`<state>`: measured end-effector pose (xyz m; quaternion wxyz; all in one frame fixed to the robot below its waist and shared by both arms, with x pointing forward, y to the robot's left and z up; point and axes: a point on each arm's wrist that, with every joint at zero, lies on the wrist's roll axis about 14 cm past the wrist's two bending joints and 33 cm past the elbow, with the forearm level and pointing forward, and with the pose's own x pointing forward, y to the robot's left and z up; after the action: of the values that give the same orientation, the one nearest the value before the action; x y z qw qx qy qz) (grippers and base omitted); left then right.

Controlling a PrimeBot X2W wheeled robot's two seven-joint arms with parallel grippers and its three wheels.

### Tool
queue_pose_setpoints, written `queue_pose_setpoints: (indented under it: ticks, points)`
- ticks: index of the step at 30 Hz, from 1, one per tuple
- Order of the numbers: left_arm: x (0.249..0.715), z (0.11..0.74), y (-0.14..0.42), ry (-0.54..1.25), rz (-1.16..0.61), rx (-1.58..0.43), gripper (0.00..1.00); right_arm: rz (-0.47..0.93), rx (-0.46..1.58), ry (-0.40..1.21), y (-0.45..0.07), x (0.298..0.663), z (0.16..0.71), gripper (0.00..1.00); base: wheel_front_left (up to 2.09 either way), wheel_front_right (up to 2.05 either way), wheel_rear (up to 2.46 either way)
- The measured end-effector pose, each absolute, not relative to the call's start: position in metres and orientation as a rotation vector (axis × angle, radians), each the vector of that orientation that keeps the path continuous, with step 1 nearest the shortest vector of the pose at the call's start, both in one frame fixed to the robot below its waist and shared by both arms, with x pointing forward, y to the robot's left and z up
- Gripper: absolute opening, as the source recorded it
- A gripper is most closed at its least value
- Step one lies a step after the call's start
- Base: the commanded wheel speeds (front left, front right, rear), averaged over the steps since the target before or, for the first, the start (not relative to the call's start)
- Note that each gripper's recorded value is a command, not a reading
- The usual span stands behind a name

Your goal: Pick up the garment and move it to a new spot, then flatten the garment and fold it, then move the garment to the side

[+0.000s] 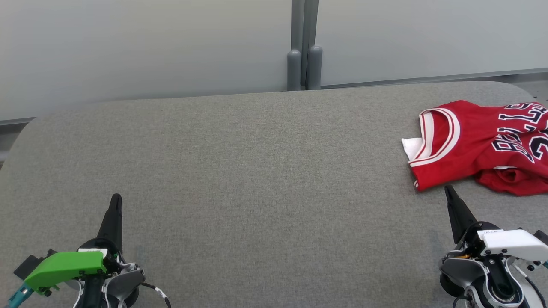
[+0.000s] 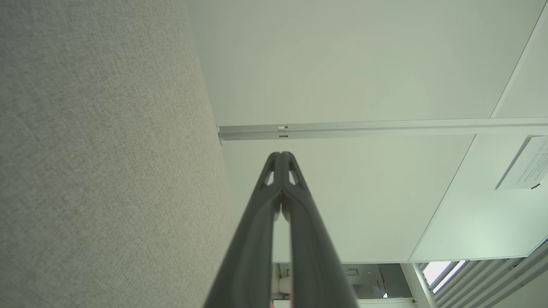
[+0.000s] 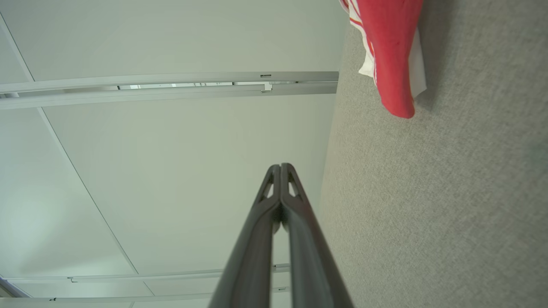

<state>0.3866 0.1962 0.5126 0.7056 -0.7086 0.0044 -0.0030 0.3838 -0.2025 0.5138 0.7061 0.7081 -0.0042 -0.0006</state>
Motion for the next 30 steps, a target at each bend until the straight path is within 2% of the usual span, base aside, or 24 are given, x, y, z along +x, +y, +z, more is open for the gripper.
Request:
queue_pose_setpoints:
  ticks: [30]
  points:
    - [0.3866, 0.5128, 0.1961, 0.009, -0.007, -1.575, 0.00, -0.001, 1.574, -0.009, -0.2024, 0.3838, 0.5138, 0.00, 0.00, 0.00, 0.00]
